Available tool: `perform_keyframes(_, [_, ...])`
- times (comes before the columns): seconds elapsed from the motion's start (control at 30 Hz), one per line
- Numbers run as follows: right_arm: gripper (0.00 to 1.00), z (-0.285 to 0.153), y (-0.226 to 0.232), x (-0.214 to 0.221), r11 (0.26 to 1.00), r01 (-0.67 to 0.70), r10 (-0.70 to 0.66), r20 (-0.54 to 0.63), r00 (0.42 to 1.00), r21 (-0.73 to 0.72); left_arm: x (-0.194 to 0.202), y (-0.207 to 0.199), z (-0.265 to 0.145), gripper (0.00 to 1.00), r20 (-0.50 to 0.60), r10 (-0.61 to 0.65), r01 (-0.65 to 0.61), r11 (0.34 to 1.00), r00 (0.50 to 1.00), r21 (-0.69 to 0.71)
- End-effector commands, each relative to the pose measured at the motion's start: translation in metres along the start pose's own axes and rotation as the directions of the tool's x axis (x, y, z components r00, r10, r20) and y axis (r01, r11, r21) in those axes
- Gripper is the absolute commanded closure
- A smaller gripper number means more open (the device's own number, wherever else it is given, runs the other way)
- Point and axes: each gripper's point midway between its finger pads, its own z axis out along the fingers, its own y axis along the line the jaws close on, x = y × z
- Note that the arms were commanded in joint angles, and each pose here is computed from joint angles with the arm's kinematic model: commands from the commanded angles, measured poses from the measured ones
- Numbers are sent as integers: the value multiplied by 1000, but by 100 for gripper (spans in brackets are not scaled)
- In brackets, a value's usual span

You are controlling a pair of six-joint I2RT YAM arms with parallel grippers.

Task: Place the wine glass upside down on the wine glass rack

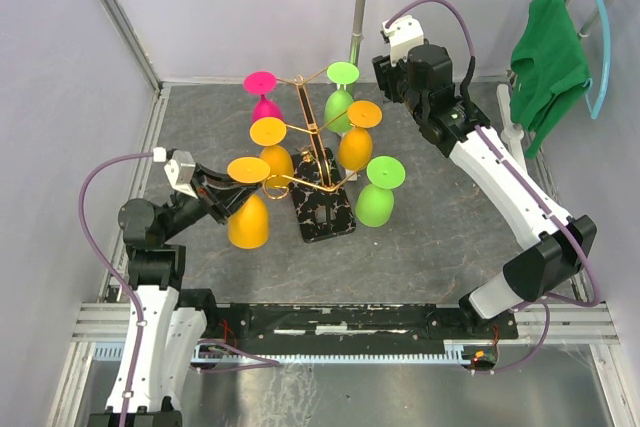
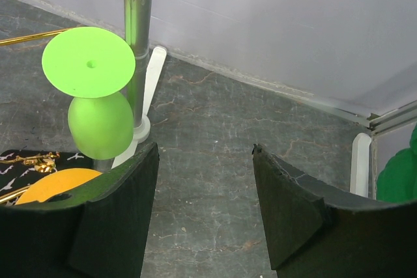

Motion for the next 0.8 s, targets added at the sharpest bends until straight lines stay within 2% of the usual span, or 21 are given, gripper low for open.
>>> perform_keyframes(0.0, [32, -4, -10, -22, 1000, -12, 10, 52, 999, 29, -30, -13, 5, 97, 55, 68, -69, 997, 996, 34])
perform_keyframes(0.23, [32, -5, -11, -18, 999, -9, 8, 43, 999, 36, -27, -14, 20, 97, 52, 84, -87, 995, 995, 57])
perform_keyframes(0.53, [32, -8, -14, -17, 999, 0, -2, 39, 999, 49, -17, -35, 65, 97, -11, 124, -120, 979, 992, 162])
perform_keyframes(0.77, [32, -10, -19, -15, 997, 23, -26, 33, 999, 70, -15, -39, 67, 97, -8, 150, -148, 978, 989, 147])
